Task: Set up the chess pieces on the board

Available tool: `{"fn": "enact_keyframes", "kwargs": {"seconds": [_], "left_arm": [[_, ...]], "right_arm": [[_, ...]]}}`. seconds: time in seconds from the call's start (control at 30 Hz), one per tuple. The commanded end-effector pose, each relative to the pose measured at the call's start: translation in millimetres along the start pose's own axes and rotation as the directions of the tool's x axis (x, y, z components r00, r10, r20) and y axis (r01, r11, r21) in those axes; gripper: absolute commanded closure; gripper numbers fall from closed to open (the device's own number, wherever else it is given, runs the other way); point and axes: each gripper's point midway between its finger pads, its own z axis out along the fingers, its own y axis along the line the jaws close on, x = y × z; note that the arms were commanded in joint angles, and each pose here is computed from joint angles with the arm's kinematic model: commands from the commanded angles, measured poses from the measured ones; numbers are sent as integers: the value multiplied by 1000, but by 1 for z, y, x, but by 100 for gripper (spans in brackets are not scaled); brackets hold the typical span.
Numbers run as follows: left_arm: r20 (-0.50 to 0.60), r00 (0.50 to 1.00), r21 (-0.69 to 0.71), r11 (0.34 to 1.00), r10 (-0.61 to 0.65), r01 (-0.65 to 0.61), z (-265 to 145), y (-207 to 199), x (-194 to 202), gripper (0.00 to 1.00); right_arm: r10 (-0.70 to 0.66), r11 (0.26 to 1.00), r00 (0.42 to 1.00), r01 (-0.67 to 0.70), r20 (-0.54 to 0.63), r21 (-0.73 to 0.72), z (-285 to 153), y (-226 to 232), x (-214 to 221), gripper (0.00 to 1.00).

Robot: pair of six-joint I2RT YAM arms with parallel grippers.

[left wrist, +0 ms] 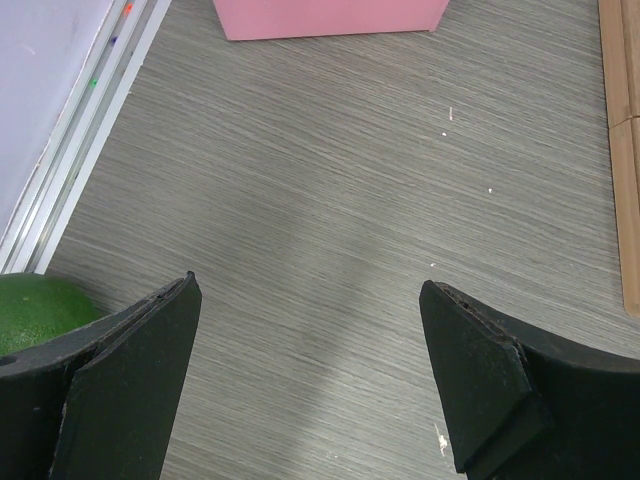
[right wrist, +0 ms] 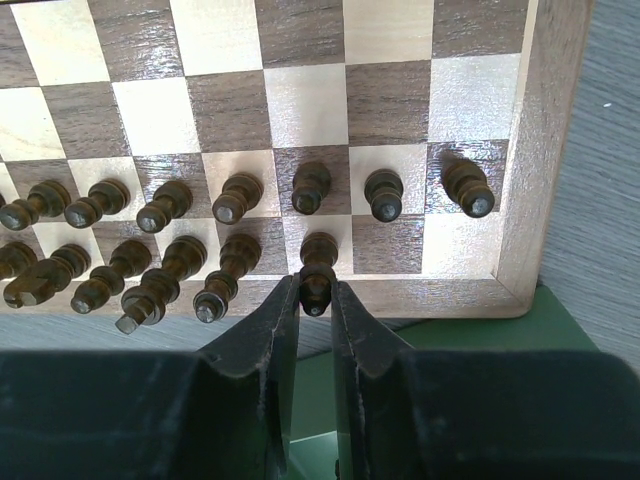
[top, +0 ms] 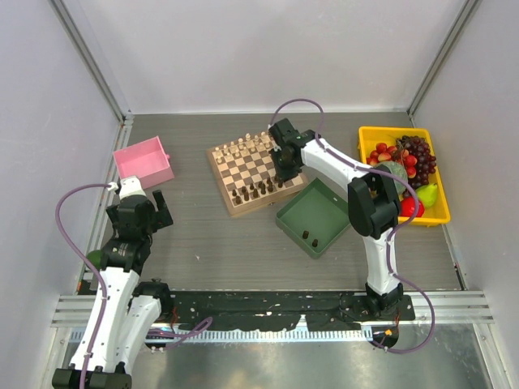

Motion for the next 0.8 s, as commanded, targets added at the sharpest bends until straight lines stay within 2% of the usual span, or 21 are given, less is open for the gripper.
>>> {"fn": "enact_keyframes", "kwargs": {"seconds": [0.0,0.1,0.23,0.5,0.63,0.77], "left_arm": [[46,999,-5,1000,-7,7,-5,1,-19,1],[44,999,-3,1000,-5,5,-5,1,-19,1],[41,999,-5,1000,-4,4,-4,1,-18,1],[41,999,-3,1000,-5,5,-5,1,-18,1],[41,999,2,1000,-7,7,-5,0,-18,1],[36,999,11,1000,-7,6,-5,-2,-17,1]], "right_arm": [[-16,1000,999,17,45,-18,-10,7,-17,76],[-18,999,999,19,48,-32,-13,10,-18,67],[-18,999,998,21,66,-40,-22,11,-23,61],[-21,1000,989,22,150,-7,-70,1,-28,56],[-6,1000,981,3,195,16,-96,-11,-13,55],[23,999,986,-26,167,21,-100,-24,27,55]]}}
